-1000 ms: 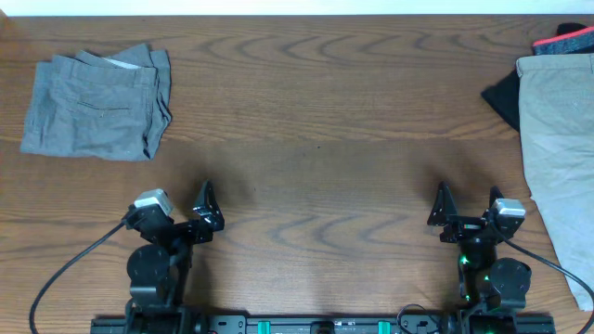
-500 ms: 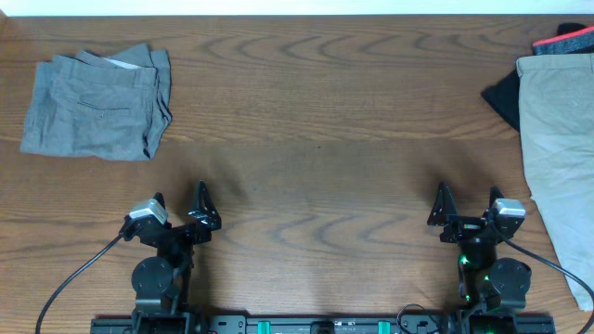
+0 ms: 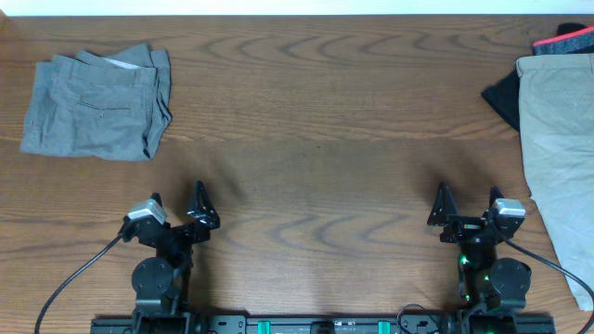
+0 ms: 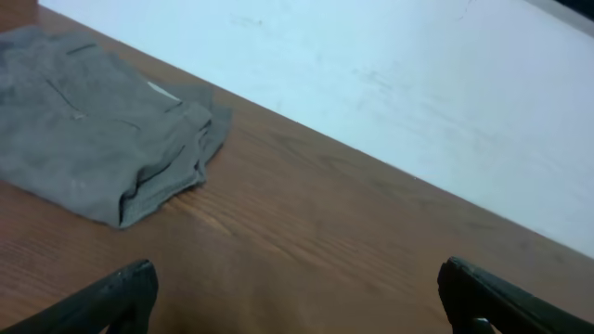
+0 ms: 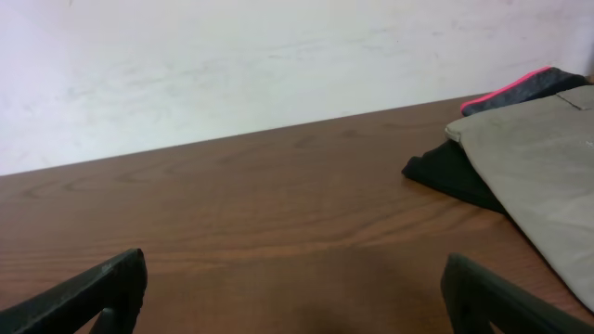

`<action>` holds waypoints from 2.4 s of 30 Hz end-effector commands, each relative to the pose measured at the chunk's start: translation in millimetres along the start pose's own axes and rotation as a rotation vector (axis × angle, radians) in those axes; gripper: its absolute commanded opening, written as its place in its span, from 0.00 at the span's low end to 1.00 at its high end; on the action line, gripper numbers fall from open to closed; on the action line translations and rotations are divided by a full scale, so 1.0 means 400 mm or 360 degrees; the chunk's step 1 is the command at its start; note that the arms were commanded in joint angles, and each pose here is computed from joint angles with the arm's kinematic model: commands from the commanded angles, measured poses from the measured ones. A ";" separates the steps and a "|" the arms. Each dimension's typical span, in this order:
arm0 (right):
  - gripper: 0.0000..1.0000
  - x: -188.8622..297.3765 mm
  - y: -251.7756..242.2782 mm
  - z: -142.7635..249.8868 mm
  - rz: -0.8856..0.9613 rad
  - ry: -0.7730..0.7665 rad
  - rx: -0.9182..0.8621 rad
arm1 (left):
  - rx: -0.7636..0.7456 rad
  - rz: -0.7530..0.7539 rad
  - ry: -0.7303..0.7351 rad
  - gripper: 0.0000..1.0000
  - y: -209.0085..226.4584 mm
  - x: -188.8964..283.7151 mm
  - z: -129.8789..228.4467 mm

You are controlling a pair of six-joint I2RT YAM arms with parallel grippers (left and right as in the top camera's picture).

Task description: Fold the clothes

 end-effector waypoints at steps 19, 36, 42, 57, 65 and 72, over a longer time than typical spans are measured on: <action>0.99 0.000 -0.005 0.002 0.0028 0.0000 0.0021 | -0.0394 -0.0038 0.0060 0.98 0.026 -0.005 0.022; 0.99 0.000 -0.005 0.002 0.0029 0.0000 0.0021 | -0.0394 -0.0041 0.0062 0.98 0.027 -0.005 0.022; 0.99 0.000 -0.005 0.002 0.0028 0.0001 0.0021 | -0.0394 -0.0041 0.0063 0.98 0.026 -0.005 0.022; 0.99 0.000 -0.005 0.002 0.0028 0.0000 0.0021 | -0.0394 -0.0041 0.0063 0.98 0.026 -0.005 0.022; 0.99 0.000 -0.005 0.002 0.0028 0.0001 0.0021 | -0.0394 -0.0041 0.0062 0.98 0.027 -0.005 0.022; 0.99 0.000 -0.005 0.002 0.0028 0.0000 0.0022 | -0.0394 -0.0041 0.0063 0.98 0.026 -0.005 0.022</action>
Point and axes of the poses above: each gripper's point midway between its finger pads, its own x axis back along the fingers, its own y axis along the line the jaws close on, z = x × y, the point moved 10 cm from there along x, back along the fingers, and after that the axes turned 14 degrees about x, right-handed, at the moved point
